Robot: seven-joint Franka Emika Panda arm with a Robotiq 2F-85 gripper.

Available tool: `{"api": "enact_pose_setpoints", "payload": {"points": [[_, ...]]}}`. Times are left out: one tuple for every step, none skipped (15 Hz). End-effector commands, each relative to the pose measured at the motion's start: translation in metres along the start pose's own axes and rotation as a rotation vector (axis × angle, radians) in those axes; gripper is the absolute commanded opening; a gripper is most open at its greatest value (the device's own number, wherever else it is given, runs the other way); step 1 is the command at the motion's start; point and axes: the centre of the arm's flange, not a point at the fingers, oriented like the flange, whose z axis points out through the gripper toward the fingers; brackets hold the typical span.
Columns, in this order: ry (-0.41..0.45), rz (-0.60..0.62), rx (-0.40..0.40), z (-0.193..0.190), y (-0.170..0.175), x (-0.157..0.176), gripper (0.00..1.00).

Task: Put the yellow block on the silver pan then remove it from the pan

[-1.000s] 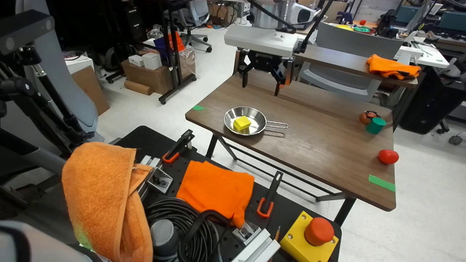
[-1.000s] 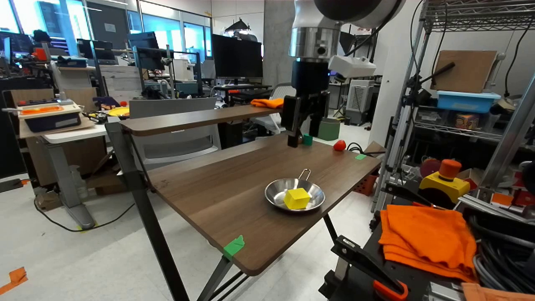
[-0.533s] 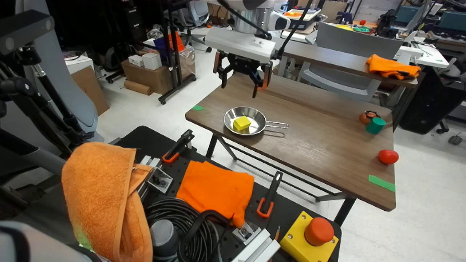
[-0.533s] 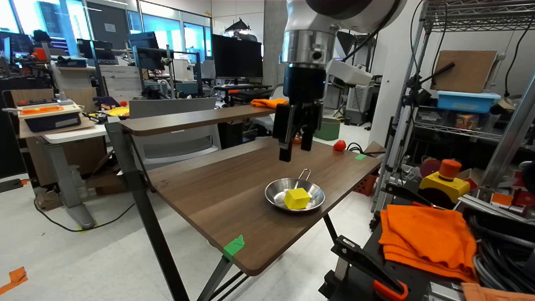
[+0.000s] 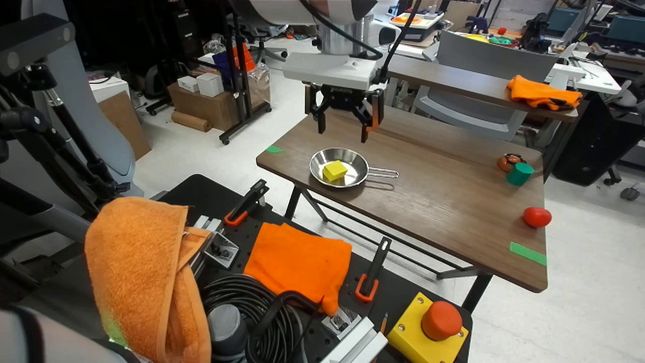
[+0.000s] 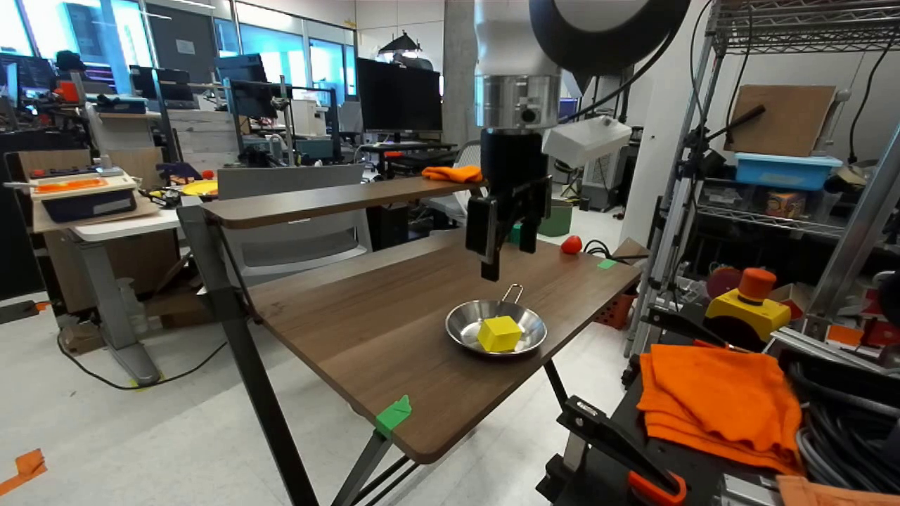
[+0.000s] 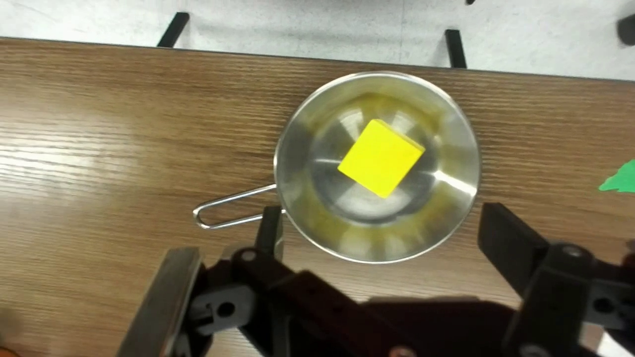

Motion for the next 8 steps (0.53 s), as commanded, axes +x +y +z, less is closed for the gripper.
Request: {"api": "enact_pose_setpoints", "payload": {"points": [[-0.001,0.132,-0.103,0.013,-0.007,0.006,1.0],[-0.005,0.165,-0.12,0.015,-0.007,0.007,1.0],[-0.017,0.187,-0.12,0.019,-0.009,0.008,1.0],[-0.026,0.204,-0.116,0.021,-0.013,0.009,1.0],[-0.044,0.201,-0.089,0.024,-0.016,0.01,1.0],[-0.059,0.184,-0.046,0.027,-0.019,0.01,1.0],[-0.06,0.162,0.017,0.029,-0.022,0.011,1.0],[-0.067,0.159,0.053,0.031,-0.027,0.012,1.0]]}}
